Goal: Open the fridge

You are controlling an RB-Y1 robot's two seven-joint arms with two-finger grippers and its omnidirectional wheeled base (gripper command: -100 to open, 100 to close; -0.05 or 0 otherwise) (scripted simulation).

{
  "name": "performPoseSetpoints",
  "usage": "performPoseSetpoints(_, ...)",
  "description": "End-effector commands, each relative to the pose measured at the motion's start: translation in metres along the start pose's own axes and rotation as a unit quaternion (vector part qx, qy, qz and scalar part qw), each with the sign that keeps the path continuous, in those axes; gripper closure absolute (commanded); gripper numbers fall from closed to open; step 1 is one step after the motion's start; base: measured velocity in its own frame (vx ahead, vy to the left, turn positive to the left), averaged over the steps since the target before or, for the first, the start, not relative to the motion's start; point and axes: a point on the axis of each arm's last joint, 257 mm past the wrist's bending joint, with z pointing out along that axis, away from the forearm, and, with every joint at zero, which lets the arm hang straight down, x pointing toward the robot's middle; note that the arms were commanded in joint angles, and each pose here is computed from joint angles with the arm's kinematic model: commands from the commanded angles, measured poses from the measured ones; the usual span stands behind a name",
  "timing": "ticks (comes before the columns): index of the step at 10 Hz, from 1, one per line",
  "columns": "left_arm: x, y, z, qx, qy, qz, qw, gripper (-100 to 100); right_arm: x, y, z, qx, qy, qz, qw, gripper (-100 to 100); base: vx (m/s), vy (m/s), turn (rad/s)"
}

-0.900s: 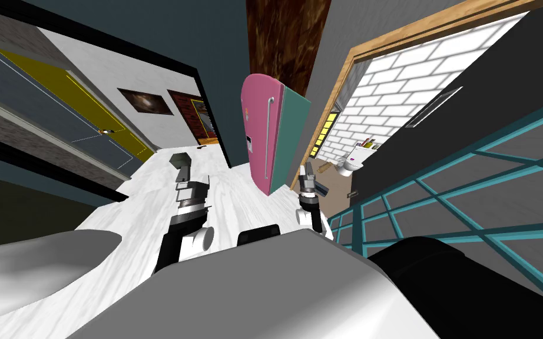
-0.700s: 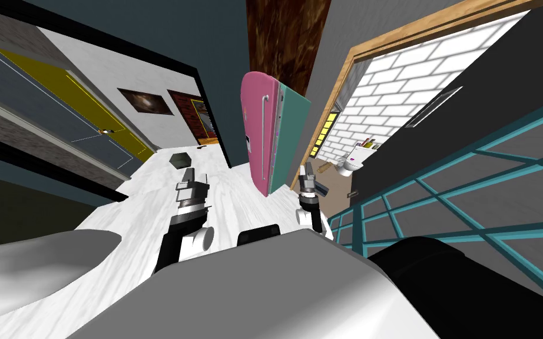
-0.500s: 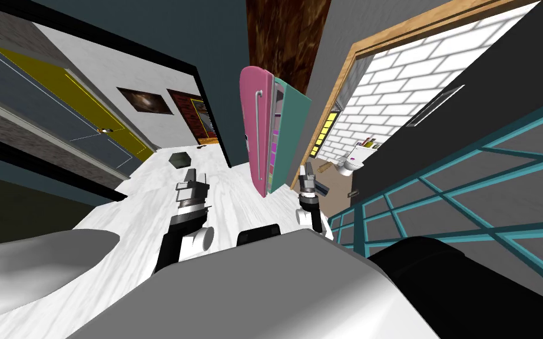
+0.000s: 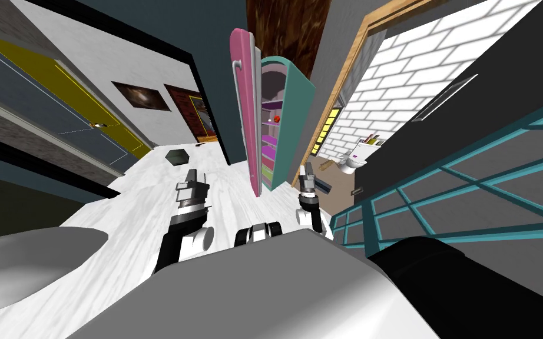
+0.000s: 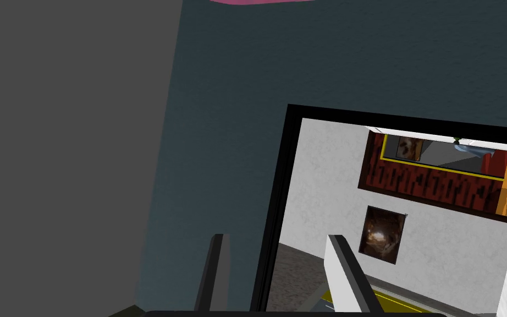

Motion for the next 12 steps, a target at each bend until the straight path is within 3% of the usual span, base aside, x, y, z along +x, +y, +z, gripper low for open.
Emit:
performPoseSetpoints(1, 0.000, 0.000, 0.000, 0.000, 0.000, 0.000, 1.0000, 0, 0.003, -0.005, -0.002, 0.003, 0.017, -0.013, 0.9998, -100, 0.011, 0.017, 0.037)
performPoseSetpoints(4, 0.000, 0.000, 0.000, 0.000, 0.000, 0.000, 1.0000, 0, 0.008, -0.024, -0.010, 0.015, 0.061, -0.059, 0.9963, -100, 0.014, 0.049, 0.059)
performPoseSetpoints(7, 0.000, 0.000, 0.000, 0.000, 0.000, 0.000, 1.0000, 0, 0.006, -0.052, -0.021, 0.034, 0.109, -0.124, 0.9857, -100, 0.025, 0.085, 0.101)
performPoseSetpoints(8, 0.000, 0.000, 0.000, 0.000, 0.000, 0.000, 1.0000, 0, 0.007, -0.051, -0.021, 0.032, 0.115, -0.127, 0.9848, -100, 0.022, 0.071, 0.028)
performPoseSetpoints(10, 0.000, 0.000, 0.000, 0.000, 0.000, 0.000, 1.0000, 0, 0.001, -0.073, -0.030, 0.045, 0.148, -0.179, 0.9717, -100, 0.030, 0.069, 0.109)
performPoseSetpoints(11, 0.000, 0.000, 0.000, 0.000, 0.000, 0.000, 1.0000, 0, 0.002, -0.073, -0.030, 0.043, 0.153, -0.181, 0.9705, -100, 0.034, 0.064, 0.032)
performPoseSetpoints(12, 0.000, 0.000, 0.000, 0.000, 0.000, 0.000, 1.0000, 0, -0.002, -0.084, -0.034, 0.048, 0.171, -0.210, 0.9613, -100, 0.025, 0.058, 0.075)
